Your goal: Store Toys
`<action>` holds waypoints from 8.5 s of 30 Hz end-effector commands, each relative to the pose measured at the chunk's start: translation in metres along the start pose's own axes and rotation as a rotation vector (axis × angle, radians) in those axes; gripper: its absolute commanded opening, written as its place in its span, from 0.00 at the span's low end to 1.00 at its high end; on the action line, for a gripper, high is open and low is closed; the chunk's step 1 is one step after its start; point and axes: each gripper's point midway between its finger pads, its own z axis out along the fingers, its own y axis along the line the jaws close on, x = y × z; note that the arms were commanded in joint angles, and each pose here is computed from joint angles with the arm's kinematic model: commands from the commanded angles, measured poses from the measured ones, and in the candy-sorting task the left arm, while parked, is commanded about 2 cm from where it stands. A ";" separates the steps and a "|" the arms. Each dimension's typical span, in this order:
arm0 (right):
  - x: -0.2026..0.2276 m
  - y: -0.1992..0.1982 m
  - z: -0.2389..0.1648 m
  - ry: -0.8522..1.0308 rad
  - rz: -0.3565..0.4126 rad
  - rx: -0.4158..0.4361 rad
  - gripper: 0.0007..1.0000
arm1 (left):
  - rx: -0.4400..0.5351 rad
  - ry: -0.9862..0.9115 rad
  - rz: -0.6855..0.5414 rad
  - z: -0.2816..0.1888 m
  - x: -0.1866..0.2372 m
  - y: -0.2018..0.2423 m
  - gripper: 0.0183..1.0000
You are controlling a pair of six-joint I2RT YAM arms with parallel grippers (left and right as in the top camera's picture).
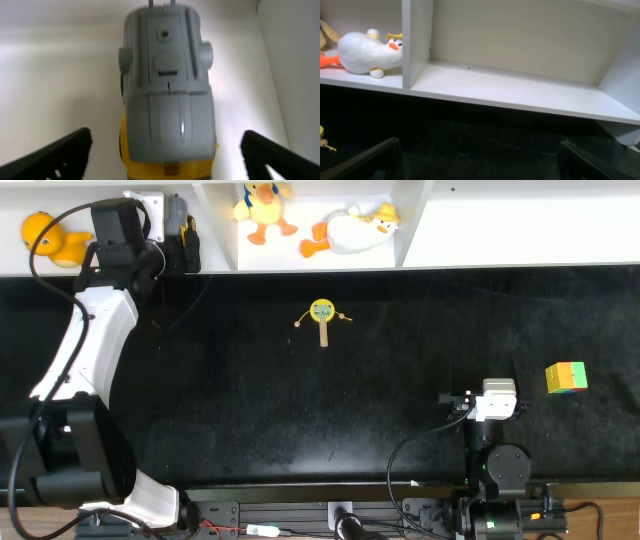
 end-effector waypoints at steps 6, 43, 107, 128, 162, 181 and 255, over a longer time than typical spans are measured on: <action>0.004 0.000 0.001 0.002 0.011 -0.002 1.00 | -0.093 0.021 0.010 -0.060 0.014 0.011 1.00; 0.004 0.000 0.001 0.002 0.011 -0.002 1.00 | -0.090 -0.686 0.013 -0.180 0.168 -0.011 1.00; 0.107 0.267 0.088 1.190 0.219 0.011 0.81 | -0.090 -0.686 0.014 -0.180 0.168 -0.011 1.00; 0.069 0.213 0.061 1.120 0.203 -0.020 0.05 | -0.090 -0.686 0.014 -0.180 0.168 -0.011 1.00; 0.003 0.041 0.218 0.857 -0.115 0.104 0.13 | -0.090 -0.686 0.014 -0.180 0.168 -0.011 1.00; -0.035 0.051 0.183 0.785 -0.016 -0.025 0.46 | -0.090 -0.686 0.014 -0.180 0.168 -0.011 1.00; 0.168 -0.169 0.023 1.148 0.042 0.013 0.80 | -0.090 -0.686 0.014 -0.180 0.168 -0.011 1.00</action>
